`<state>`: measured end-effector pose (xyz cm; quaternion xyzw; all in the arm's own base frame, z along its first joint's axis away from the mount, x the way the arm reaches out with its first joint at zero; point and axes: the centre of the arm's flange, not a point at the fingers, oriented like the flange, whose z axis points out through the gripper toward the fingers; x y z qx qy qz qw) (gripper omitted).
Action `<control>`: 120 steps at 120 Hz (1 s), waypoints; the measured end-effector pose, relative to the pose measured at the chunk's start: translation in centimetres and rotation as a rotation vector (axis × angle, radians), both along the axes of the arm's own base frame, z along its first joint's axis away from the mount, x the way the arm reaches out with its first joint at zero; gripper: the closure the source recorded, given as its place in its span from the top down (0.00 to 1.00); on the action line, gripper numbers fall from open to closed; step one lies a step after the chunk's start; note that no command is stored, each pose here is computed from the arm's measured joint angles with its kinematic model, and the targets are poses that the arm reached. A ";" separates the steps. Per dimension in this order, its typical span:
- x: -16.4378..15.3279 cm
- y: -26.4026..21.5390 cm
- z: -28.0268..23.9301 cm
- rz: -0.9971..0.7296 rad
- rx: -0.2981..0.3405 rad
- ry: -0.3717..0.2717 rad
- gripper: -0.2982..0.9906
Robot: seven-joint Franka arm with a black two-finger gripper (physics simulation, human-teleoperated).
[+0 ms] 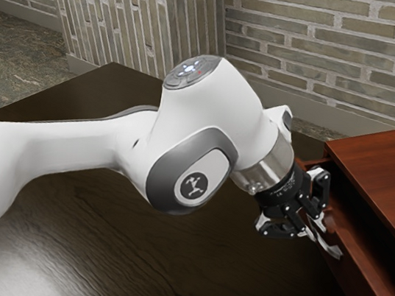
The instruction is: Pull the drawer handle with one arm to open the drawer
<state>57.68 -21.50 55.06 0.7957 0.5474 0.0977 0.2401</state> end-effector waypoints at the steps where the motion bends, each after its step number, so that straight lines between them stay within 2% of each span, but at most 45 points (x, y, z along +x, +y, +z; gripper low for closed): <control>1: 0.0 0.0 0.0 0.000 0.000 0.000 0.20; 120: -4.2 3.0 0.1 0.019 -0.018 0.014 0.16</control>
